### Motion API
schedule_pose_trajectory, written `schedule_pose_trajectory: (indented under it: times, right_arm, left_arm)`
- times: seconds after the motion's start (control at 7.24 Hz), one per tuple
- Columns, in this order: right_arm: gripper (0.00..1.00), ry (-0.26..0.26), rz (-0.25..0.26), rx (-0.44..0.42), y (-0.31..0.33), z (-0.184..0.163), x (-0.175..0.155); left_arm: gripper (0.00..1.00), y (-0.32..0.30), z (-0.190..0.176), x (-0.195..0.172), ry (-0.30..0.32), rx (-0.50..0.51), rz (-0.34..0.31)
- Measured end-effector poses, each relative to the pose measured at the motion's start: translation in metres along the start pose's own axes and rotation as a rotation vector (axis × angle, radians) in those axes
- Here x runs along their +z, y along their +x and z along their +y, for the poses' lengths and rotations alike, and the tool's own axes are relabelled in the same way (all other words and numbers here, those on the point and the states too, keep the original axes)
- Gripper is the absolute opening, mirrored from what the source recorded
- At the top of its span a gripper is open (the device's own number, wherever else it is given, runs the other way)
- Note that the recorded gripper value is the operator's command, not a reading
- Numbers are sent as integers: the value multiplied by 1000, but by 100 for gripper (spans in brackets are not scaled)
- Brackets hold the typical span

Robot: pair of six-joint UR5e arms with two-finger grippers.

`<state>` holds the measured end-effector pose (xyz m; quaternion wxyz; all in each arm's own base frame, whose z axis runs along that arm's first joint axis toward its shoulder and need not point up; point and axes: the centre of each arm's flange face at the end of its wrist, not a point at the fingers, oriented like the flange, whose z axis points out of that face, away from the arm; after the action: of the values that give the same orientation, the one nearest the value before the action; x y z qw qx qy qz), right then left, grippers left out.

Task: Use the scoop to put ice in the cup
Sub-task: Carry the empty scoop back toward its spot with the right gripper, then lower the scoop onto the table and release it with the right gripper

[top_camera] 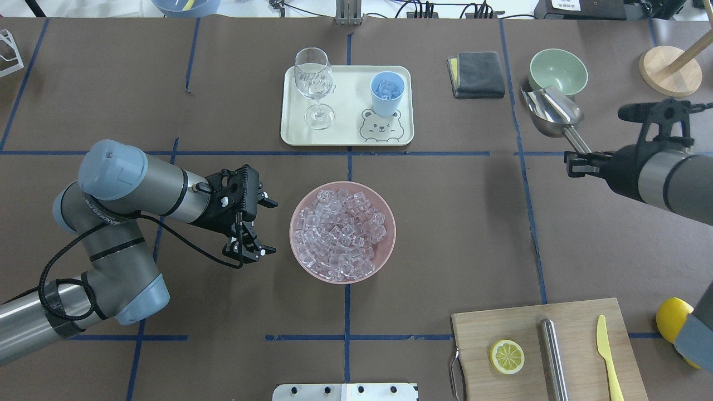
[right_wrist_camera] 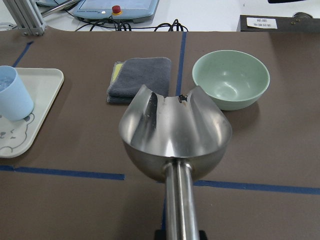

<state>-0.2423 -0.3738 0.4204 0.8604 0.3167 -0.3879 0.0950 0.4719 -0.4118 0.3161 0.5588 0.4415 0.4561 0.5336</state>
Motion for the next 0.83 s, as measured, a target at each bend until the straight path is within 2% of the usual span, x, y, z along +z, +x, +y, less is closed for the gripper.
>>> schedule_pose_trajectory:
  times: [0.28, 0.83]
  right_arm:
    - [0, 49, 33, -18, 22, 52, 6]
    - [0, 142, 73, 1, 20, 141, 22]
  left_arm:
    - [100, 0, 0, 0, 0, 0, -1]
    - [100, -2, -1, -3, 3, 1, -5]
